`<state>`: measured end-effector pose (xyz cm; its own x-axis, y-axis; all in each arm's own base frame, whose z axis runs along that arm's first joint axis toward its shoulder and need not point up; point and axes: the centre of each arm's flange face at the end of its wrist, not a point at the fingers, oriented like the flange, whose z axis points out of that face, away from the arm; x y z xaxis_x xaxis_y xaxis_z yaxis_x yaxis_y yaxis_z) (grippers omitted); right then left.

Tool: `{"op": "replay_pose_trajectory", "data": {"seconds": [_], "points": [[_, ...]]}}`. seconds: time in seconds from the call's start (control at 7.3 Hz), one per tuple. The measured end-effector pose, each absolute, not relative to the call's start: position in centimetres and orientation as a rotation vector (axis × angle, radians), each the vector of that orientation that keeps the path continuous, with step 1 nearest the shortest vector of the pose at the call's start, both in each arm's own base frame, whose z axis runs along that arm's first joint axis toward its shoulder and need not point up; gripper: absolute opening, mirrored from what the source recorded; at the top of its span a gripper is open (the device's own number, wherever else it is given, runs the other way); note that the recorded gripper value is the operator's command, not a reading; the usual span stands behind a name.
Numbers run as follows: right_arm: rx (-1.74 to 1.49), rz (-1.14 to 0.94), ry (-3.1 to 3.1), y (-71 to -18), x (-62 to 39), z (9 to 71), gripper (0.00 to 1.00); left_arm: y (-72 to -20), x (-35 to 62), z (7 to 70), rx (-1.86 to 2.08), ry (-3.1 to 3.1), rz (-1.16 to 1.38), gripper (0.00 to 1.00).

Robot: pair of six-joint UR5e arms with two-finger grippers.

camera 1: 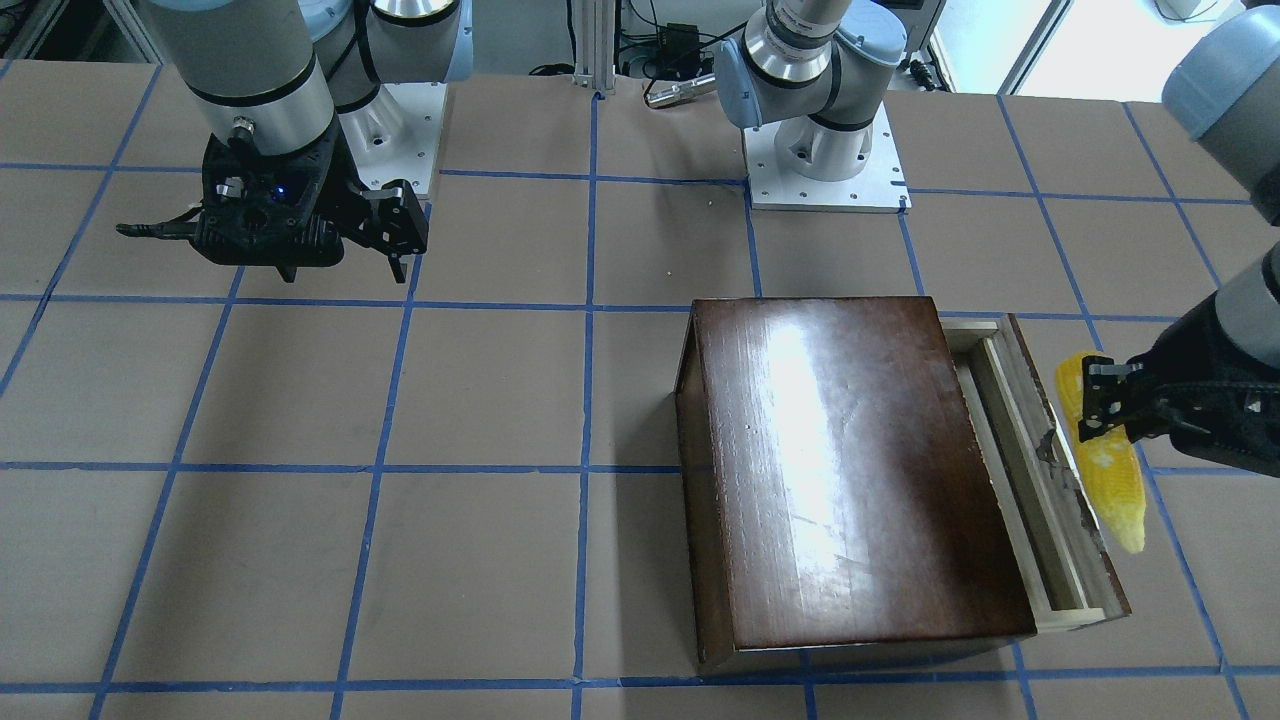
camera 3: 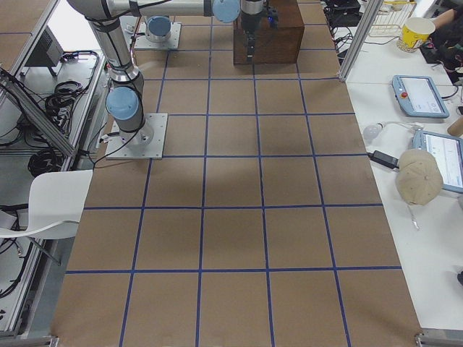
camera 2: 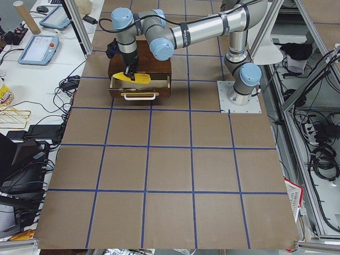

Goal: Open drawer and put corn inside
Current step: 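Lift the corn and carry it with the left gripper over the drawer, then lower the corn into the open drawer and open the left gripper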

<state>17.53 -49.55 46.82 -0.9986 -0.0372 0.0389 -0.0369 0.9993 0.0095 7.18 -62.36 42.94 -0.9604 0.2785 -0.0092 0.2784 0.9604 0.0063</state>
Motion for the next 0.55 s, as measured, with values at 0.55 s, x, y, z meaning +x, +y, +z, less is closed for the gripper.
{"op": "replay_pose_trajectory", "data": {"seconds": [0.55], "points": [[0.057,-0.014,-3.102,-49.6,17.5,46.8,1.00,-62.9,4.9,40.7,0.481,3.141,0.047,0.00]]}}
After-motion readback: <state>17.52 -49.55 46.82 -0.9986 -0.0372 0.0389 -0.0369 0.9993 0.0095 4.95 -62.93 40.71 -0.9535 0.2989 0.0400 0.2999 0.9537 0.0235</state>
